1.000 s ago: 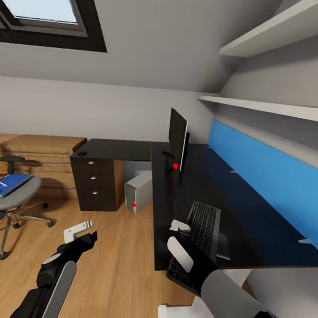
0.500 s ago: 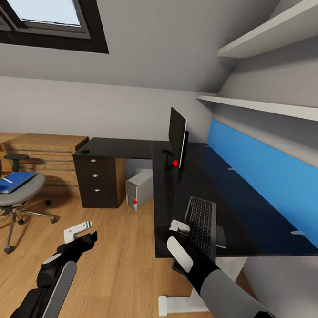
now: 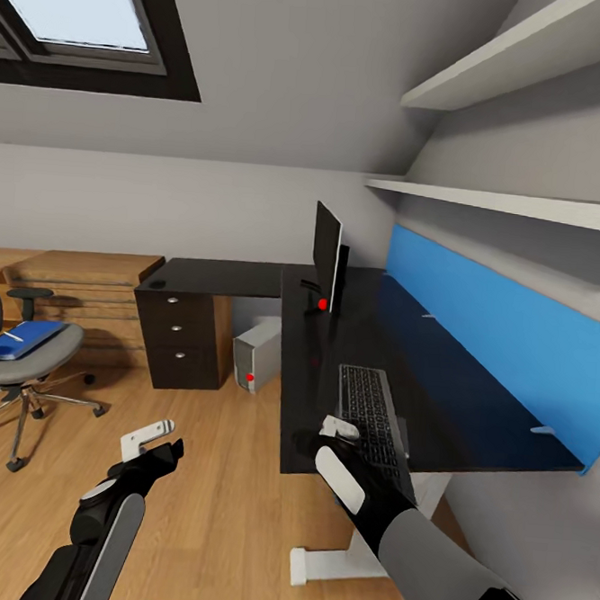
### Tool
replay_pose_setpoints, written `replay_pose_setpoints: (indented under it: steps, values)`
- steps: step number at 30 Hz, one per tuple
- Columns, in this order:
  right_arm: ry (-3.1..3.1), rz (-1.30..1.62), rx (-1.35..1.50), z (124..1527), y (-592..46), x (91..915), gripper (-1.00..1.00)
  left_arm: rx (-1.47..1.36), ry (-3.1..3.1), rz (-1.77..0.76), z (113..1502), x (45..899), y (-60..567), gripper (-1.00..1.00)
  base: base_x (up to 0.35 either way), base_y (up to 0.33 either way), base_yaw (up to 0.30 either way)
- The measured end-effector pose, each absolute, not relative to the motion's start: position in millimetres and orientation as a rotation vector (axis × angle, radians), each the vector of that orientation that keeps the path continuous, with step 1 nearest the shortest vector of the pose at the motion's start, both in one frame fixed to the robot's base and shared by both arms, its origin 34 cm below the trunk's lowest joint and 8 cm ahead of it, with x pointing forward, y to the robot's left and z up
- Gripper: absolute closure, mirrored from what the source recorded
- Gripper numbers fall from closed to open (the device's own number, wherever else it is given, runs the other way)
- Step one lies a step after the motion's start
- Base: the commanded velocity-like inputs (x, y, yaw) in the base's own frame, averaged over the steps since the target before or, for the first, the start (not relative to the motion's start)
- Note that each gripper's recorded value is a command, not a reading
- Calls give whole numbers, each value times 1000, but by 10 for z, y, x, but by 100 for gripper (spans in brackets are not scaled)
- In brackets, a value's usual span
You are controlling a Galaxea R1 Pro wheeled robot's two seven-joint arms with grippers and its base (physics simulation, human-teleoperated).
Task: In the bedroom, organize the workspace by keeping the computer under the desk, ensuring the monitor is on the desk, placing the keyboard on the desk next to the monitor, placing the mouse on the desk next to the keyboard, moving the folder from the swivel chair onto the desk next to the mouse, stacking the notebook on top of the folder with the pen on top of the notebook, and positioning the swivel chair next to the desk.
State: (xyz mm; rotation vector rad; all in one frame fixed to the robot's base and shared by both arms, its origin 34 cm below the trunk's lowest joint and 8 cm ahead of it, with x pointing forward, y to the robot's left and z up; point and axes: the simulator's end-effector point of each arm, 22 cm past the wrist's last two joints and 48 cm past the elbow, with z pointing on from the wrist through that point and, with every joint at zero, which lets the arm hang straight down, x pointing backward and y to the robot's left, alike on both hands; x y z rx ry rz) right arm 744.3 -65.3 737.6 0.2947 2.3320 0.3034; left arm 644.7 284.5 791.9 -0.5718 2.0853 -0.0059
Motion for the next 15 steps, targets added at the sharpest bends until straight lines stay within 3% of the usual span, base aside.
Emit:
replay_pose_setpoints:
  steps: [15]
  values:
    - [2333, 303, 295, 7375, -654, 7442, -100, -572, 2087, -4, 7912, 6445, 2848, -100, 0, -6, 0]
